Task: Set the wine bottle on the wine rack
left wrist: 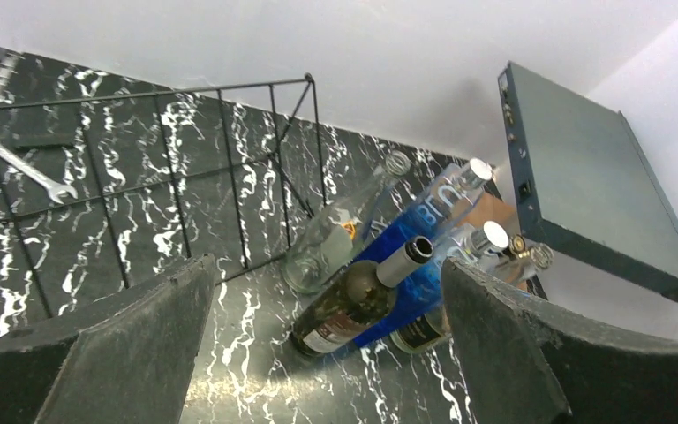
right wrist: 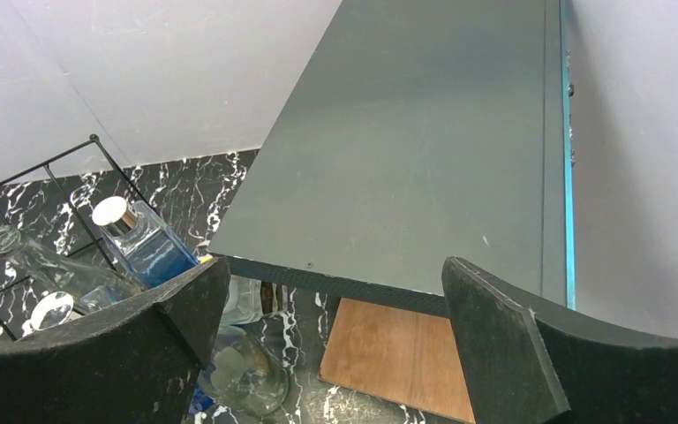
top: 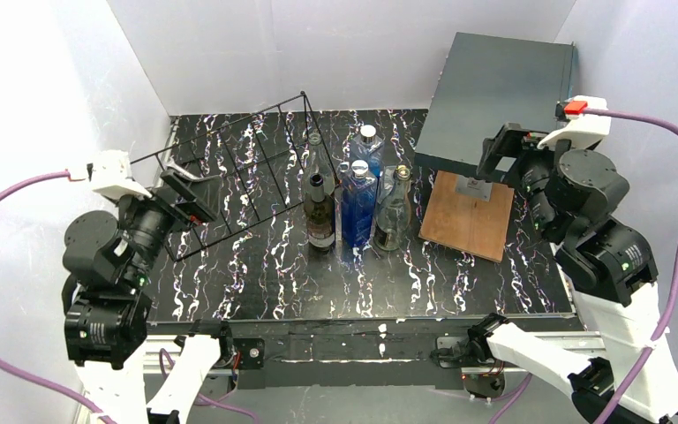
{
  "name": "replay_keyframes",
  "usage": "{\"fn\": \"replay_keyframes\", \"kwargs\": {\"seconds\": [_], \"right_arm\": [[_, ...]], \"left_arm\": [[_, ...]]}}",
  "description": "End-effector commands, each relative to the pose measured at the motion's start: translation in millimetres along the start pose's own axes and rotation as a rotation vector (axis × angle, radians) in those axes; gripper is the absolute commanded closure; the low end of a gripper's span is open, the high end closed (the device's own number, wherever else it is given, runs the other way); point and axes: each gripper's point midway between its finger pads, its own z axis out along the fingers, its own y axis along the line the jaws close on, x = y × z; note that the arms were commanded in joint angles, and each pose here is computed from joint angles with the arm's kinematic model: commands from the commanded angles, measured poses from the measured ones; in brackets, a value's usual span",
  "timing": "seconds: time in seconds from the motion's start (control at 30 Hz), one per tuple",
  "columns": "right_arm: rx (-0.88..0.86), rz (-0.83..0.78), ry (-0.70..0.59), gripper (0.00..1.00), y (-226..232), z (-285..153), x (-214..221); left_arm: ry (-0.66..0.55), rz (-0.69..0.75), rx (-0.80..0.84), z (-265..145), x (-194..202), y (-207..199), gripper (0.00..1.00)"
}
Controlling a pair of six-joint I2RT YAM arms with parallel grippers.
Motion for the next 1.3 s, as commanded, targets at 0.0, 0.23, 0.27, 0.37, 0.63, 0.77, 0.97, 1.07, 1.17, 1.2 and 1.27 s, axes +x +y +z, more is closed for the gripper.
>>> {"fn": "replay_keyframes", "kwargs": {"seconds": [0.0,0.23,0.27,0.37,0.63,0.77,0.97,1.07,1.17,1.2,1.27], "right_arm": [[0.014,0.035,-0.021,0.00,-1,0,-2],[-0.006,0.028,0.002,0.00,3,3,8],[-0.022,0.028,0.004,0.00,6,3,9],[-0.049,0.014,0.032,0.00,13,6,18],[-0.126,-0.018,0.172,0.00,32,12,61],[-0.132,-0.029,0.212,0.00,32,9,72],[-0.193,-0.017,0.275,0.00,40,1,91],[-0.250,-0.032,0.349,0.00,49,-4,108],[-0.253,-0.064,0.421,0.00,48,-7,123],[-0.249,-0.078,0.440,0.00,46,-9,128],[-0.227,-0.106,0.477,0.00,39,-11,138]], "left_arm": [[0.080,-0.023,0.107,9,15,-18,0.02],[0.102,-0.059,0.039,17,27,-3,0.02],[0.110,-0.066,0.026,19,30,-1,0.02],[0.146,-0.086,0.003,23,39,4,0.02],[0.253,-0.117,0.100,27,70,-7,0.02],[0.363,-0.141,0.315,27,90,-39,0.02],[0.472,-0.207,0.473,39,118,-57,0.02],[0.437,-0.155,0.497,45,125,-62,0.02],[0.426,-0.007,0.518,53,139,-72,0.02],[0.435,0.048,0.523,56,146,-76,0.02],[0.448,0.152,0.521,63,158,-81,0.02]]}}
